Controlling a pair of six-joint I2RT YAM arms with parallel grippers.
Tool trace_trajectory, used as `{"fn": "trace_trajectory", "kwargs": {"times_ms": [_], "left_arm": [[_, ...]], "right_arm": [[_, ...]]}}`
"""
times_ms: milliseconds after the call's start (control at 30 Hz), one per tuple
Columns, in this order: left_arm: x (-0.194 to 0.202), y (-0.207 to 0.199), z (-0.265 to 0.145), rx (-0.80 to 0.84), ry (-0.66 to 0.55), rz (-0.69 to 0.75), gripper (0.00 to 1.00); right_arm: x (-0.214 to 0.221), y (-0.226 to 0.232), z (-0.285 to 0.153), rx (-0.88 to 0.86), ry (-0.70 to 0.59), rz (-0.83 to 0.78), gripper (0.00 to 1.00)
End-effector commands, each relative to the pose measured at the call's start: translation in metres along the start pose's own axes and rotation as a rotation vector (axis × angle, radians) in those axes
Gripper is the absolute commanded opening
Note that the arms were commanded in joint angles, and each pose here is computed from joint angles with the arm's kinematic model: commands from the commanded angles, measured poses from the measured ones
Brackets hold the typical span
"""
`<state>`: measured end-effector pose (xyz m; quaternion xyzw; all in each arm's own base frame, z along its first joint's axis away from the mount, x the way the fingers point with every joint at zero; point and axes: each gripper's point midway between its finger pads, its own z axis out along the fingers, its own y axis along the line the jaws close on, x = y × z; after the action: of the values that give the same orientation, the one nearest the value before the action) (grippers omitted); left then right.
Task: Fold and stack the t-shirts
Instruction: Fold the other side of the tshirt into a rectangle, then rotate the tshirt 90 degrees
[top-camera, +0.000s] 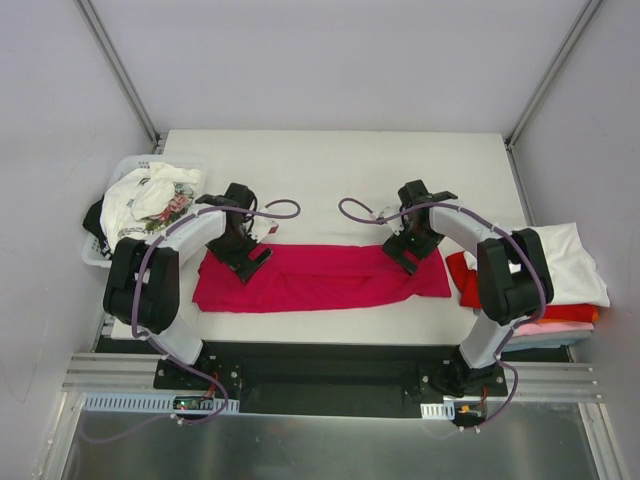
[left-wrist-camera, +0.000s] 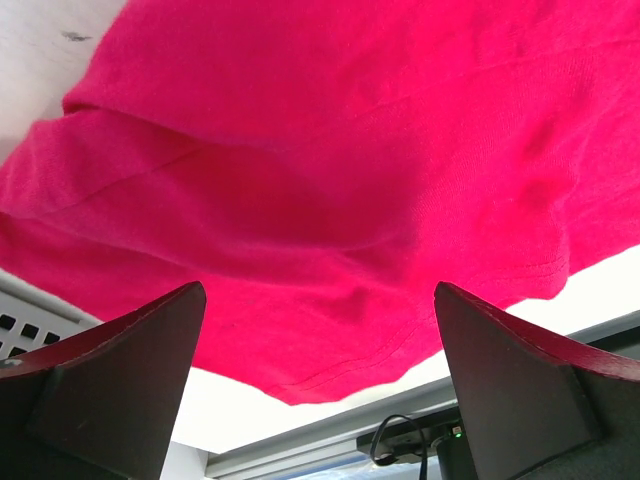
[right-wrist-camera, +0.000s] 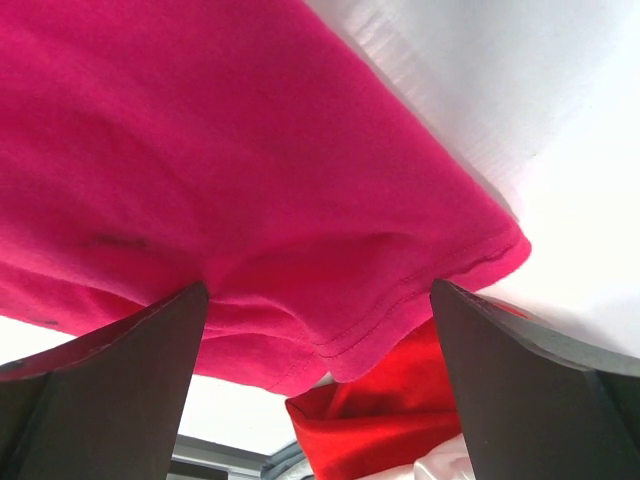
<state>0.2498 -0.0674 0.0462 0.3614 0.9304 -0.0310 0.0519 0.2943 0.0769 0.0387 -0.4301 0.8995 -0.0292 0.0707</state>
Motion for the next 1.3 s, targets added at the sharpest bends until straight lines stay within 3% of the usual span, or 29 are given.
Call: {"fn": "trace_trajectory", "kwargs": {"times_ms": [0, 33, 533, 800, 1267], "left_arm": [[0.001, 0.003, -0.002, -0.002, 0.017, 0.005, 0.99], [0.003, 0.003, 0.0, 0.001, 0.024, 0.003, 0.99], [0.024, 0.0, 0.019, 0.02, 0.173, -0.046, 0.99], [0.021, 0.0, 0.019, 0.016, 0.195, -0.095, 0.99], [-0.017, 0.028, 0.016, -0.04, 0.219, -0.1, 0.99]], "right_arm": [[-0.001, 0.008, -0.001, -0.041, -0.004, -0.008, 1.0], [0.001, 0.008, 0.001, -0.043, 0.002, -0.008, 0.97], [0.017, 0.018, 0.018, -0.094, 0.093, 0.0, 0.97], [0.023, 0.01, 0.017, -0.043, 0.113, -0.022, 0.97], [0.034, 0.035, -0.004, -0.068, 0.095, -0.077, 0.97]]}}
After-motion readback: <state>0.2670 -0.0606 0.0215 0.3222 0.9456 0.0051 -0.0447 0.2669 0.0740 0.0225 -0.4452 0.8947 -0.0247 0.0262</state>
